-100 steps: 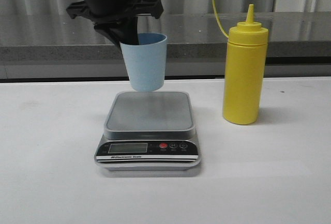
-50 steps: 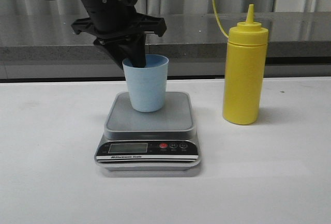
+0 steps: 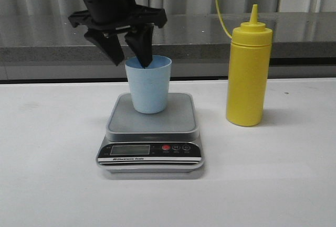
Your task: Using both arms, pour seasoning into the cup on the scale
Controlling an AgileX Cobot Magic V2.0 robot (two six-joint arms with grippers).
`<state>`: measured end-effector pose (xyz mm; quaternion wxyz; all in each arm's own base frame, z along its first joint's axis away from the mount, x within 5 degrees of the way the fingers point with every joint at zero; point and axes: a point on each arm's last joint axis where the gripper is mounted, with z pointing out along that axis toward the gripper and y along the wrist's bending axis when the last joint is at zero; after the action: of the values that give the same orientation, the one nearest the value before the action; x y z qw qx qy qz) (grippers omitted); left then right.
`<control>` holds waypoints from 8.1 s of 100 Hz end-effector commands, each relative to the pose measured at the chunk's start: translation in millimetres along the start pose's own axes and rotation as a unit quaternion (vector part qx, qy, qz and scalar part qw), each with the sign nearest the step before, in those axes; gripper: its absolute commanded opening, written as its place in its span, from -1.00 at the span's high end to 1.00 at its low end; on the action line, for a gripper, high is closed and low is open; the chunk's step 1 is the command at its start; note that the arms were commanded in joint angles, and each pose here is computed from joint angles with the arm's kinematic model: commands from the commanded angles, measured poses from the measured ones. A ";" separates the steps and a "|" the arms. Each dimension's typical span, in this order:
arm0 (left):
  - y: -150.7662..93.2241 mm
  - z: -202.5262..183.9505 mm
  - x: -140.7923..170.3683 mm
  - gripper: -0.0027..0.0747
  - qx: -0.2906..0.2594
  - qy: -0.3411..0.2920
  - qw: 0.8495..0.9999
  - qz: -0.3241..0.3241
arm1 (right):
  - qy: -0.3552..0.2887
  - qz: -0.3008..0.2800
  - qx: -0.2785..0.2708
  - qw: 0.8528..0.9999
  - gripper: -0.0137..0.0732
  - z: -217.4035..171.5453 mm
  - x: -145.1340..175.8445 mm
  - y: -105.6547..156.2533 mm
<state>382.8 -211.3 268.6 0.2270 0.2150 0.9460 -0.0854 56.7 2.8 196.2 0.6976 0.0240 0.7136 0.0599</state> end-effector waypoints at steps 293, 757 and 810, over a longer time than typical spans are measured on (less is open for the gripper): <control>32.8 -215.2 323.8 0.98 -0.139 -0.457 0.872 -0.109 | 0.070 -0.023 0.020 0.997 0.84 34.4 -101.9 10.0; 32.8 -215.2 323.8 0.98 -0.139 -0.457 0.872 -0.109 | 0.136 -0.605 -0.199 0.759 0.82 325.5 -70.9 159.5; 32.8 -215.2 323.8 0.98 -0.139 -0.457 0.872 -0.109 | 0.099 -0.752 -0.178 0.627 0.82 323.5 -65.1 177.9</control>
<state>51.6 -7.2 290.8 0.6142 0.0193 0.7867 -0.0598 375.0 186.7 242.0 0.3908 -0.6562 0.5620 -0.3174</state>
